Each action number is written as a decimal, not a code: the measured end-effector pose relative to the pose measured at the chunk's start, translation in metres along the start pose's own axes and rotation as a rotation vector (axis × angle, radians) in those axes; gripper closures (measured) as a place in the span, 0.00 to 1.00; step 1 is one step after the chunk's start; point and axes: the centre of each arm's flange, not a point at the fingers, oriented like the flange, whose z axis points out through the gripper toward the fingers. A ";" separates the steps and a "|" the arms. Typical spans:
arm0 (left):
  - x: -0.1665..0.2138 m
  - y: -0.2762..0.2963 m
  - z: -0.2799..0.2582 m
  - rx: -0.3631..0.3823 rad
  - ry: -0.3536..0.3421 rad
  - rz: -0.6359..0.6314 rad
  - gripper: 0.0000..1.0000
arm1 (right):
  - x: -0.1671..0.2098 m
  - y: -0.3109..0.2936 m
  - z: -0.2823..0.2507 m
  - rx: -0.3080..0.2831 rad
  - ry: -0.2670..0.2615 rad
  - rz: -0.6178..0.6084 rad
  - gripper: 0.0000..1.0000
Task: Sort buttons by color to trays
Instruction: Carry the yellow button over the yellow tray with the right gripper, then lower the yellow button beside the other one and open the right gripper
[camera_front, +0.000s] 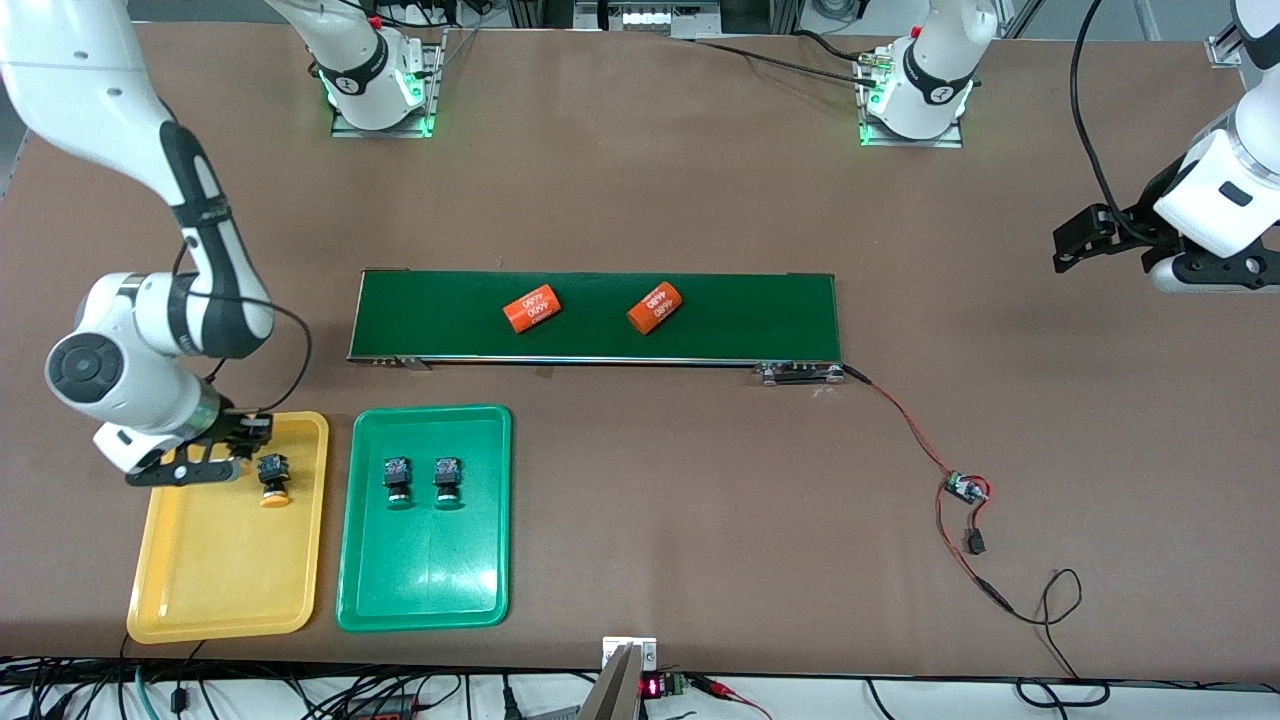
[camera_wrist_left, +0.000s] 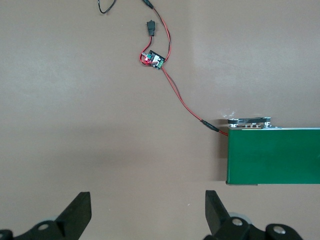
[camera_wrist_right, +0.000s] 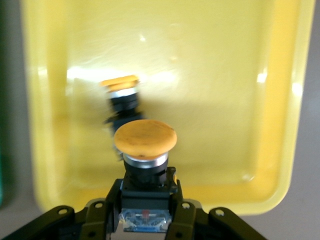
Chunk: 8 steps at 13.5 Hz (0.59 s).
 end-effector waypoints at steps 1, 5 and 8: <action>0.000 0.000 0.000 0.000 0.000 0.000 0.00 | 0.005 0.009 0.006 -0.002 0.006 0.008 0.59; 0.000 0.000 0.000 0.000 0.001 0.000 0.00 | 0.019 0.024 0.019 -0.005 0.020 0.014 0.59; 0.000 0.000 -0.001 0.000 0.001 0.000 0.00 | 0.021 0.035 0.032 -0.007 0.038 0.001 0.59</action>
